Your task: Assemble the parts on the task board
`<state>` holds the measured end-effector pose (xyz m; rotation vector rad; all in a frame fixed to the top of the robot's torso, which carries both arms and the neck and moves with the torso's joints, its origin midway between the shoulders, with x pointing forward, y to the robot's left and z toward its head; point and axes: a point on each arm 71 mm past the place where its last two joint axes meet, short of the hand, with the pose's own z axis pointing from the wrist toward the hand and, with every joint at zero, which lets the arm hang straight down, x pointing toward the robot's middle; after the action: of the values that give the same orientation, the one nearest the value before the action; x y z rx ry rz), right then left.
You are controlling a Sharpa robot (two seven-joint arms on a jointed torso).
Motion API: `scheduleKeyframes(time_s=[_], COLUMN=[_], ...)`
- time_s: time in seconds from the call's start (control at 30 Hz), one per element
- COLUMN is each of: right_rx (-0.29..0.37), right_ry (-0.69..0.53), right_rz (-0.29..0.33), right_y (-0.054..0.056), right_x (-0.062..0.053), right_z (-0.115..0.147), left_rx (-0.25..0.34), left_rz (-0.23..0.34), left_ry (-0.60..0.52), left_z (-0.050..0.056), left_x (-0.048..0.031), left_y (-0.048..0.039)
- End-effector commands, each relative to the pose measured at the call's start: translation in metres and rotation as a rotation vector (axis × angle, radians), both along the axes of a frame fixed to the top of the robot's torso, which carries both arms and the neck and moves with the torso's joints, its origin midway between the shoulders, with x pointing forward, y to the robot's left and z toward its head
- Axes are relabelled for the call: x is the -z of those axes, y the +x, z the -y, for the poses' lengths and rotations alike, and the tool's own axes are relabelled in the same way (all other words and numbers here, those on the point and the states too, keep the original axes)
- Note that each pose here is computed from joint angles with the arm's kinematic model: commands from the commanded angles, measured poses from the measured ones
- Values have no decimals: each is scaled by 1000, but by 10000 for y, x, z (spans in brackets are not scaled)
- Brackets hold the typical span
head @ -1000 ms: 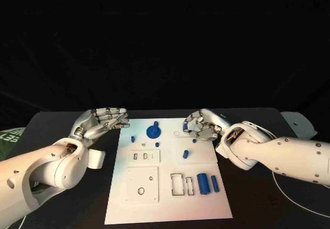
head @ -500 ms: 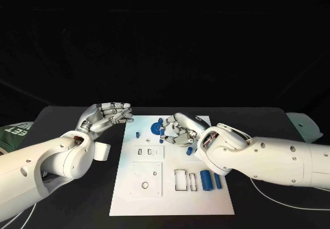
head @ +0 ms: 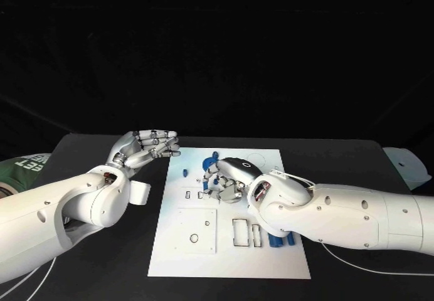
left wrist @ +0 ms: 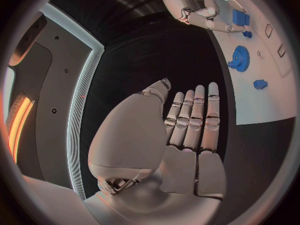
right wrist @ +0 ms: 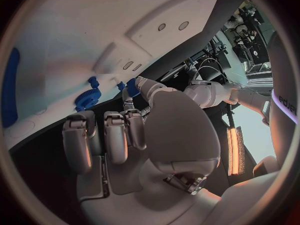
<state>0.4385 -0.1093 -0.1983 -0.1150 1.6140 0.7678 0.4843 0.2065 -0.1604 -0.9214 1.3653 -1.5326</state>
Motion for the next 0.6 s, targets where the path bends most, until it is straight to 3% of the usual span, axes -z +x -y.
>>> scheduleKeyframes(time_s=[0.03, 0.6], right_rx=[-15, -2], right_ry=[-72, -125], right_rz=[15, 19], right_y=[-15, -20], right_x=[53, 143], right_z=[-40, -53], left_rx=[11, 14], left_rz=[2, 1], left_ry=[-7, -8], left_z=[15, 12], left_x=[-7, -12], left_y=[-5, -20])
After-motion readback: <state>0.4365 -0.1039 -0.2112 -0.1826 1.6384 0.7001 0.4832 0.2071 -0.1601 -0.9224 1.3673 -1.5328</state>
